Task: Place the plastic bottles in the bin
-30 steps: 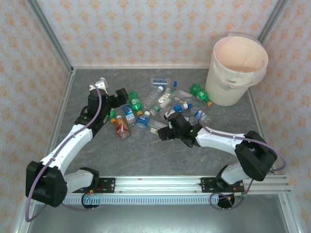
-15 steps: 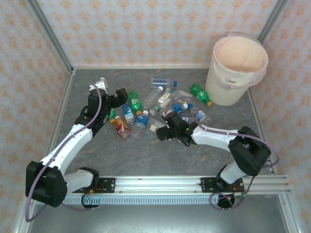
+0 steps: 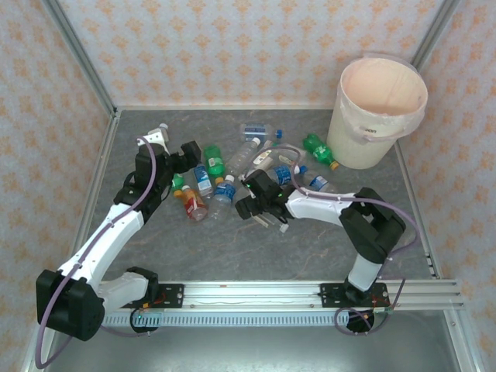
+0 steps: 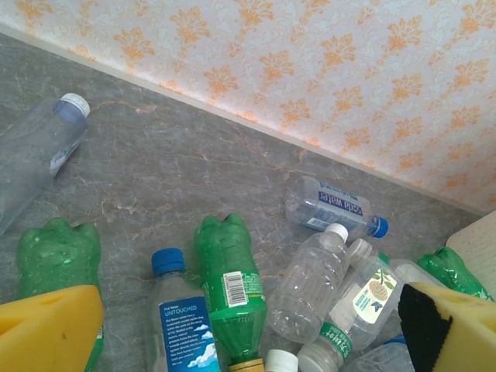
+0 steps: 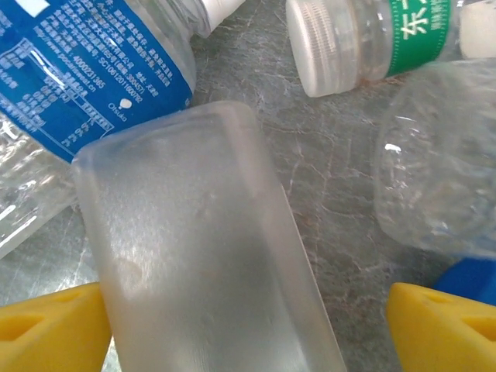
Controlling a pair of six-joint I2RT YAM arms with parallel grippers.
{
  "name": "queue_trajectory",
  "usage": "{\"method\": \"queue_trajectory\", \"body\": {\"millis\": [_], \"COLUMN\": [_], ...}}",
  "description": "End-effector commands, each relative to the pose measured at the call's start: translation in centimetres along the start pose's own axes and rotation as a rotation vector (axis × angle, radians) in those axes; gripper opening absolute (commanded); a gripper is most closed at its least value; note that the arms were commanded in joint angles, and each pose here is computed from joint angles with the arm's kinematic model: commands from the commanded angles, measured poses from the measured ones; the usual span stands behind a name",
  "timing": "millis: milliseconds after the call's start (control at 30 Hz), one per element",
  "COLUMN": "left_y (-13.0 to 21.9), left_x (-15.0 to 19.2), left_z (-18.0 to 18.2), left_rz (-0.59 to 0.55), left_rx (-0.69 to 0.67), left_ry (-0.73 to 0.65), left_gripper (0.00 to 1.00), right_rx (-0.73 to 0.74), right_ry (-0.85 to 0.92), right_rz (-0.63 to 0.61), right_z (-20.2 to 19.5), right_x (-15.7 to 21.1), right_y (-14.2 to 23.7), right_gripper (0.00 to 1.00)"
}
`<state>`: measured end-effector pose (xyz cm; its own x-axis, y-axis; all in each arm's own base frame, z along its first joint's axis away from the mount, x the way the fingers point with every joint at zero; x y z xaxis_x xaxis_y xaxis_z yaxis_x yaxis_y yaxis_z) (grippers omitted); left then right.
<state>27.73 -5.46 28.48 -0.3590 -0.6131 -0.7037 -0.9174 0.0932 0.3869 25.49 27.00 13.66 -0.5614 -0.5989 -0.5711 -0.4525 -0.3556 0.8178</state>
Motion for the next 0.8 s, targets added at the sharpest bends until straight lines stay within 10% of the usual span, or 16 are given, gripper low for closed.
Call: {"method": "queue_trajectory", "body": {"millis": [0,767], "left_y": [0.9,1.2], "left_x": [-0.4,-0.5], "left_z": [-0.4,-0.8], "left_rz": [-0.009,0.000], "left_rx": [-0.010,0.023], "left_ry": [-0.018,0.001], "left_gripper": [0.99,0.99], "right_rx": [-0.014,0.006], "right_ry": [0.039,-0.042], "right_rz": [0.043,0.040], "right_z": [0.3,-0.2], "right_x": [-0.4,4.7], "right_y": [-0.8,2.5], "right_gripper": [0.87,0.85]}}
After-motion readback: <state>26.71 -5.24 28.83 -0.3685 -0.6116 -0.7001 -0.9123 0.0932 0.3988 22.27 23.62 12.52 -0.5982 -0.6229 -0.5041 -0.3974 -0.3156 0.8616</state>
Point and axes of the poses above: each hand's point on the last joint's axis, 136 mm out from that joint toward the fingers, its own y axis back along the fingers, its own z axis along the line the jaws close on, x = y × z, the point moved 10 cm from there along y, back along the fingers, and after that the axes turned 12 degrees about y, right-handed, at the moved point
